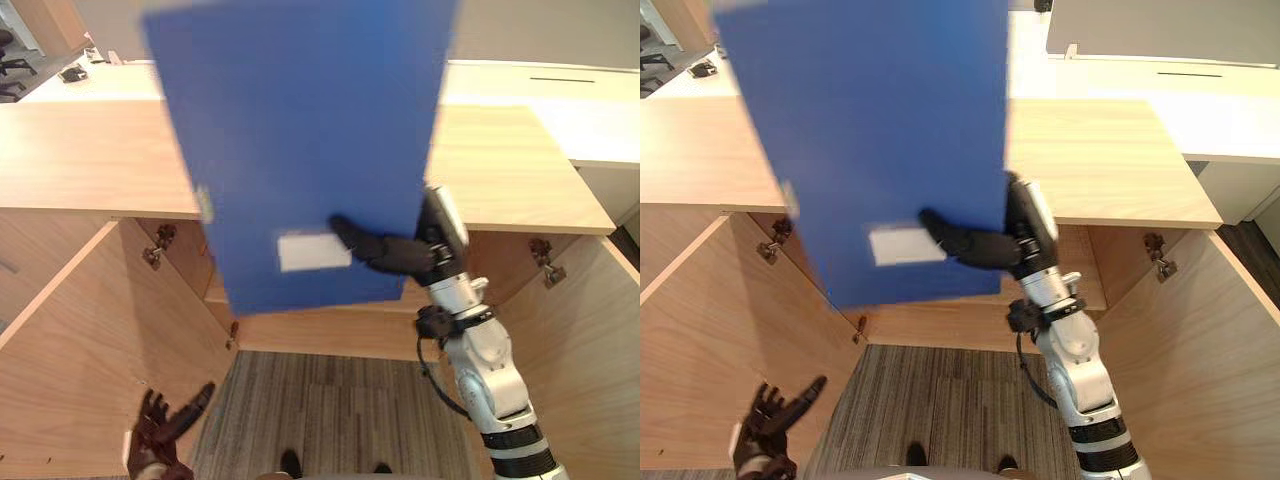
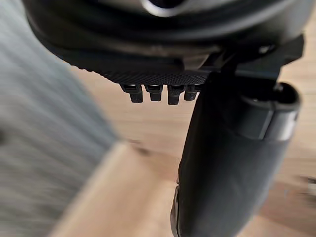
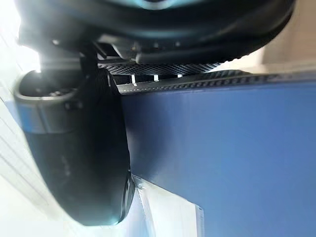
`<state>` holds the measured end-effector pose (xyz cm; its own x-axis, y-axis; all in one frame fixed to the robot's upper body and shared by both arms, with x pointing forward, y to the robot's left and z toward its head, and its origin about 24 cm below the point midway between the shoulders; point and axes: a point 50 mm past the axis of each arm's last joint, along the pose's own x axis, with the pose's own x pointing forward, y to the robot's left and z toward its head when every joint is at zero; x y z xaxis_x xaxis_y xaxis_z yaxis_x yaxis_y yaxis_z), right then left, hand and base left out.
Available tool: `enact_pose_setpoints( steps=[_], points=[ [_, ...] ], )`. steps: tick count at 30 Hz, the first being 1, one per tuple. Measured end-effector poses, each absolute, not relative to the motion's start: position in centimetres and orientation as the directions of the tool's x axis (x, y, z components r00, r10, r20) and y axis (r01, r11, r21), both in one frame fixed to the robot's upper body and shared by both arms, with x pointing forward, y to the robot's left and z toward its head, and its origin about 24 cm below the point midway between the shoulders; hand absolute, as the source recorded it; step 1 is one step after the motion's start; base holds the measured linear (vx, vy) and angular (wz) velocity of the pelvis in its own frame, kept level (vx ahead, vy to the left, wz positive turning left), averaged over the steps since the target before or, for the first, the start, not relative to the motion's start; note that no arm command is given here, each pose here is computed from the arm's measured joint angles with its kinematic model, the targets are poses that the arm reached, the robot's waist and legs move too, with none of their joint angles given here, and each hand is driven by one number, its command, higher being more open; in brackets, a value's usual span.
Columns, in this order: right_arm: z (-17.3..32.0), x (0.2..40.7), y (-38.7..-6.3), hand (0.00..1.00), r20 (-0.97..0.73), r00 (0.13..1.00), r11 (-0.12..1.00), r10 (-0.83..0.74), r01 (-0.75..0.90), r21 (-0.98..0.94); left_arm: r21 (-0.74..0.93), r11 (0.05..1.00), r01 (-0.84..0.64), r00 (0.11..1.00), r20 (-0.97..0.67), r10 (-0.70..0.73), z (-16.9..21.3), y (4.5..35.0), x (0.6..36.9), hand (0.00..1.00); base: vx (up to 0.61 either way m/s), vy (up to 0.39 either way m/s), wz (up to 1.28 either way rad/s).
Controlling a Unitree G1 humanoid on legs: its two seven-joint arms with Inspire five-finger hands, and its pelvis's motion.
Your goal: Walk over to the cabinet, pick up the folder, carry it to the office cabinet, place the folder inside the office cabinet, then close the office cabinet door
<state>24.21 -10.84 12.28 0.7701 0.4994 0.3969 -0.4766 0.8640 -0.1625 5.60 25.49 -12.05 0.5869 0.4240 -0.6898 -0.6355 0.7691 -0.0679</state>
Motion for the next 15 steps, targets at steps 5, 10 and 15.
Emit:
enact_pose_setpoints(
  steps=[5, 10, 15],
  points=[
    [9.3, 25.6, -7.7, 0.0, 0.208, 0.721, 0.734, 0.661, -0.562, -0.381, -0.044, 0.829, -0.557, 0.539, -0.778, 0.321, -14.1, 24.0, 6.5, 1.0, -0.06, -0.004, 0.01],
    [7.6, 26.9, -7.3, 0.0, 0.082, 0.73, 0.665, 0.679, -0.562, -0.492, -0.061, 0.867, -0.494, 0.605, -0.74, 0.293, -13.6, 24.0, 9.7, 1.0, -0.19, 0.017, 0.05],
    [9.3, 29.2, -7.1, 0.0, 0.126, 0.755, 0.694, 0.644, -0.506, -0.512, -0.096, 0.913, -0.397, 0.735, -0.629, 0.254, -11.5, 23.3, 14.8, 1.0, -0.12, 0.035, 0.01]
  ],
)
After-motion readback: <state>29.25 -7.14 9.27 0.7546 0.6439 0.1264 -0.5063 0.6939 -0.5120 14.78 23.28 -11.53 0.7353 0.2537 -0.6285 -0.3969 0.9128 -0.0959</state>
